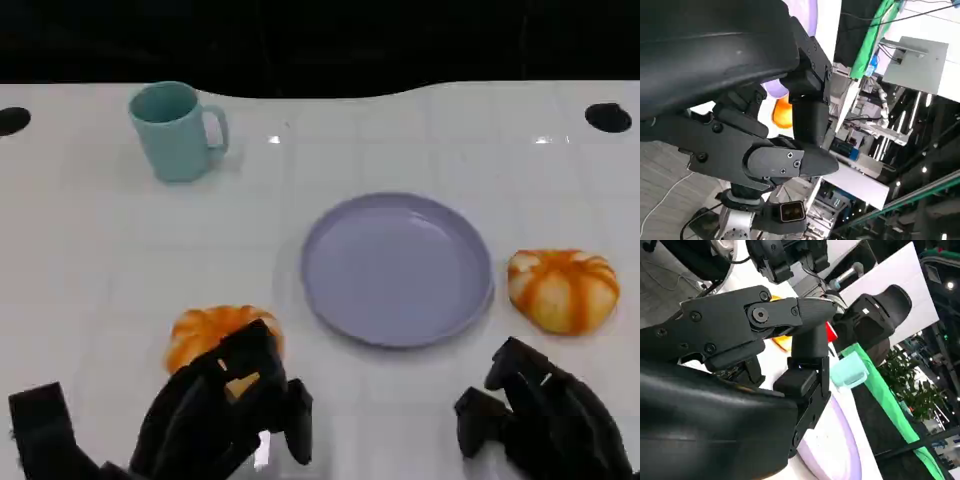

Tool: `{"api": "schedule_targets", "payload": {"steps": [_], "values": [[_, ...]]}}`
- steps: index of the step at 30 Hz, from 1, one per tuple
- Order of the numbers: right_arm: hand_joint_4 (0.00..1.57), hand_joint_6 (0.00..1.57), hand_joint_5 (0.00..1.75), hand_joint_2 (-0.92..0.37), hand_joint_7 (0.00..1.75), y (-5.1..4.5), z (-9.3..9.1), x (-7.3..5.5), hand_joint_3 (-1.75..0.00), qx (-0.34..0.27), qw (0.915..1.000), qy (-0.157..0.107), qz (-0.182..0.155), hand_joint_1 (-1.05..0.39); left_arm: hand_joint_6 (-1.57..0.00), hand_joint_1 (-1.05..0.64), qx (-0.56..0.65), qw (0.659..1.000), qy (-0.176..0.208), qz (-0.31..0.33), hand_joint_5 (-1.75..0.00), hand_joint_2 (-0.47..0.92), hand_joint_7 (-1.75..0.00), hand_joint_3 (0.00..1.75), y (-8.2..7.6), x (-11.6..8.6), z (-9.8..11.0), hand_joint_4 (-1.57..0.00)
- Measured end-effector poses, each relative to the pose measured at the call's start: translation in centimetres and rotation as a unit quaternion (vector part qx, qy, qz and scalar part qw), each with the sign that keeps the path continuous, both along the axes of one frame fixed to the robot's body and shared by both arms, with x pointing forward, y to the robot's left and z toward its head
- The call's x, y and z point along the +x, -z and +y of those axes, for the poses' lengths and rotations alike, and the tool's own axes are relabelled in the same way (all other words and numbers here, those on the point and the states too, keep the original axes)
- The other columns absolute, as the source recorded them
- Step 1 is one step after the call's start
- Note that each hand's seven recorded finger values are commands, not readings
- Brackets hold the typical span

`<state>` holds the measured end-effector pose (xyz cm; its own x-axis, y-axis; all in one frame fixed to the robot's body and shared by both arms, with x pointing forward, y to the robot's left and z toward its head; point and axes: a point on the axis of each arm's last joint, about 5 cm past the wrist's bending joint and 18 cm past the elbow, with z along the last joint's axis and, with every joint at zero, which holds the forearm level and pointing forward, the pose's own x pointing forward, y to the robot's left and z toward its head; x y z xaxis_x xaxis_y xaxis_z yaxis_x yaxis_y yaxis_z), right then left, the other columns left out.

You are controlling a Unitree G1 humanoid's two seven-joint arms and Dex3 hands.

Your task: Grasp the bread from the table and place it into the plate.

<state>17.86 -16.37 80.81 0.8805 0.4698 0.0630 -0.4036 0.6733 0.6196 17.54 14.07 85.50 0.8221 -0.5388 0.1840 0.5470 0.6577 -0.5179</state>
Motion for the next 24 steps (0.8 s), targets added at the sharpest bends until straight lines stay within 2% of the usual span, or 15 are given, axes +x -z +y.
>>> {"api": "schedule_targets", "payload": {"steps": [19, 21, 22, 24], "values": [[0.79, 0.70, 1.66, -0.92, 1.38, 0.00, 0.00, 0.00, -0.21, 0.000, 1.0000, 0.000, 0.000, -0.56, -0.57, -0.66, -0.001, 1.000, 0.002, 0.000, -1.75, 0.92, -1.73, 0.33, -0.17, 0.04, -0.01, -0.84], [0.79, 0.70, 1.65, -0.92, 1.38, -0.01, -0.01, 0.00, -0.22, 0.000, 1.0000, 0.000, 0.000, -0.56, -0.50, -0.69, 0.002, 1.000, 0.001, -0.004, -1.75, 0.92, -1.58, 0.36, -0.31, 0.05, 0.02, -0.68], [0.79, 0.70, 1.66, -0.92, 1.38, -0.02, 0.00, 0.00, -0.22, 0.000, 1.0000, 0.000, 0.000, -0.56, -0.48, -0.70, 0.011, 1.000, 0.001, -0.009, -1.72, 0.92, -1.43, 0.36, -0.42, 0.07, 0.10, -0.60], [0.79, 0.70, 1.66, -0.92, 1.38, -0.03, 0.00, 0.00, -0.22, 0.000, 1.0000, 0.000, -0.001, -0.56, -0.47, -0.71, 0.028, 0.999, 0.000, -0.028, -1.63, 0.92, -1.22, 0.36, -0.64, 0.17, 0.50, -0.54]]}}
